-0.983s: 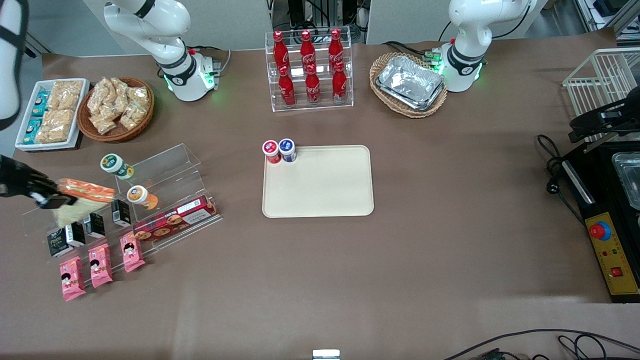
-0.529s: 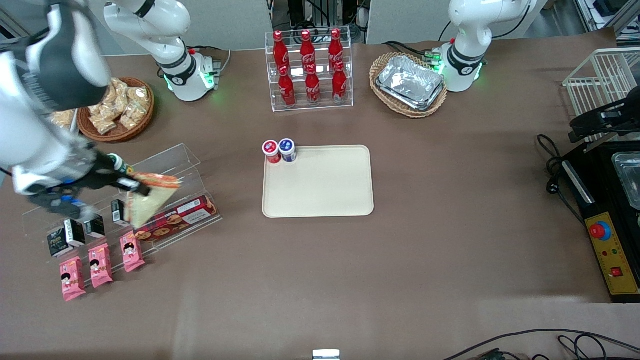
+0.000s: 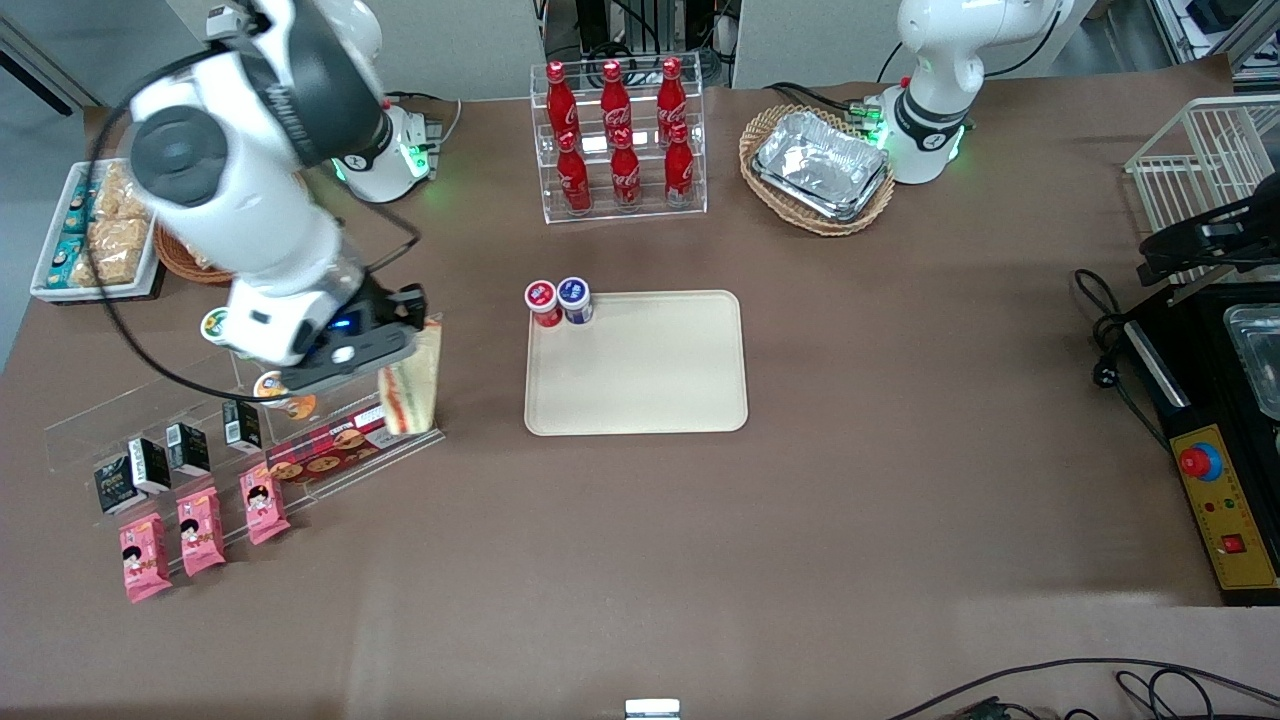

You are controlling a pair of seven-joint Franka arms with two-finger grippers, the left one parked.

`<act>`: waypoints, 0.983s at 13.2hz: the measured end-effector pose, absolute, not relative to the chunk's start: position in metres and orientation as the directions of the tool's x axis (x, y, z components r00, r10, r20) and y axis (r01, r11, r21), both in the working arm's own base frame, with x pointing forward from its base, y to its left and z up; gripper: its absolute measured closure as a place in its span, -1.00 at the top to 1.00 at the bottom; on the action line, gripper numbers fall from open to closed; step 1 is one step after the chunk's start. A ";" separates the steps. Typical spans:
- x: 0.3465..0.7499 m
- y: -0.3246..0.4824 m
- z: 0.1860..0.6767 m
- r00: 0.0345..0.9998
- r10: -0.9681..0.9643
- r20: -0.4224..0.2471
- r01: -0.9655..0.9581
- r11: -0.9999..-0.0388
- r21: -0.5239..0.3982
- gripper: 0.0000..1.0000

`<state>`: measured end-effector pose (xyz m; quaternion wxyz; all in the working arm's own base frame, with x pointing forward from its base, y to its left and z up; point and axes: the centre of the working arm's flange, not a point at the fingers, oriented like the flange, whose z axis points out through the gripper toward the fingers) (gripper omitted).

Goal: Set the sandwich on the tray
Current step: 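Carry the sandwich over the cream tray with the right gripper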

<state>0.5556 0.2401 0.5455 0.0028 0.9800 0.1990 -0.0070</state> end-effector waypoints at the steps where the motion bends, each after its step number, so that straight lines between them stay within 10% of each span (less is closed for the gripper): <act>1: 0.551 0.260 0.541 0.881 0.472 -0.007 0.472 -0.881 0.032 -0.27; 13: 0.507 0.456 0.370 0.160 0.981 -0.106 0.965 -0.133 0.225 -0.35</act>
